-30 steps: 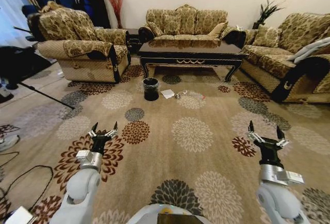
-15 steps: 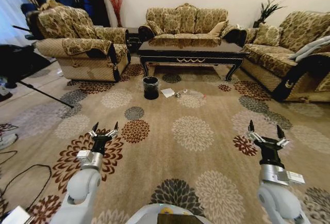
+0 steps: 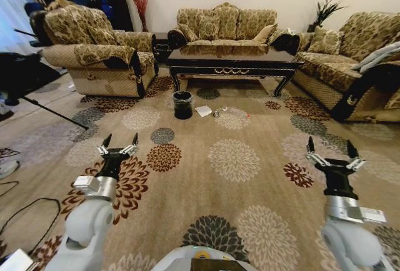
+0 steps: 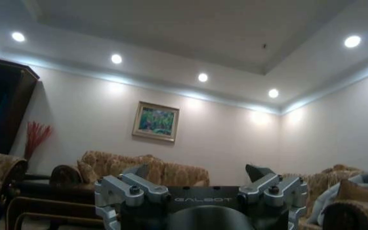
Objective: Move to the front of the table and pick up the trash from the floor, then place it into the trash bin.
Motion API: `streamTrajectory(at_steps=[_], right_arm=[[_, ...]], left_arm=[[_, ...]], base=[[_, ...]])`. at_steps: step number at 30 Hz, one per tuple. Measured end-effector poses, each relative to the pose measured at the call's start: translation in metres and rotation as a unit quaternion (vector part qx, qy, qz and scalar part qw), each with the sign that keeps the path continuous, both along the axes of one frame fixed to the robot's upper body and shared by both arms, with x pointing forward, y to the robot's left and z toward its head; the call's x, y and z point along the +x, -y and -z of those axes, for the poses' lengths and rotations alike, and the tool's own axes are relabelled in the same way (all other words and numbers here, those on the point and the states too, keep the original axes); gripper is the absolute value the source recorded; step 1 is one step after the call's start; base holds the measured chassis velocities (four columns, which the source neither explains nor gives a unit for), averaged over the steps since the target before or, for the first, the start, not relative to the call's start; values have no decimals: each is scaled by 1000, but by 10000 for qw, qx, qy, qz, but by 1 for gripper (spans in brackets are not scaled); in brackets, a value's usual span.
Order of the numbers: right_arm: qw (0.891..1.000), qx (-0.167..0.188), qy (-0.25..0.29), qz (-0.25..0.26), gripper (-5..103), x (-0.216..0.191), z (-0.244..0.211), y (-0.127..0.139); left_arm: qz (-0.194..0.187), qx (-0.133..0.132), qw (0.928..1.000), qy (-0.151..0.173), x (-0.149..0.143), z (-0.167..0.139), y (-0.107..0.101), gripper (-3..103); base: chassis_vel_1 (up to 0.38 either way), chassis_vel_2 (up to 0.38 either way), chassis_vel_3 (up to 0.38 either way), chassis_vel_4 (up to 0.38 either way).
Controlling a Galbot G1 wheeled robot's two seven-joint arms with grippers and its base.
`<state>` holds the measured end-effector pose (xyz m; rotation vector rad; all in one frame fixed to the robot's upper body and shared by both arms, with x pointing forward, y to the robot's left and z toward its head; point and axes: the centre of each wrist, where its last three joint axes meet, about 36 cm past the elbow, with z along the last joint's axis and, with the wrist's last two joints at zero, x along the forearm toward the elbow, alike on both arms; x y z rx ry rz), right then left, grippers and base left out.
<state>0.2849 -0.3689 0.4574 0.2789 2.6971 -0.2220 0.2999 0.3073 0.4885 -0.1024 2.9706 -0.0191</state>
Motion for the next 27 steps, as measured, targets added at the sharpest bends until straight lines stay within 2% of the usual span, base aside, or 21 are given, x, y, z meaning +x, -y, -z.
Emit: streamTrajectory(at_steps=[16,21,27], right_arm=[[9997,122,-184,-68,100,-1,10,-3],[9998,112,-169,-67,100,2,10,-1],[9998,121,-148,-55,100,4,10,0]], left_arm=[[-68,63,9999,-37,-5,5,3,100],[-258,104,9994,-181,-4,14,5,100],[-291,89,9992,-273,-4,18,7,100]], base=[[0,0,0,0],[0,0,0,0],[0,0,0,0]])
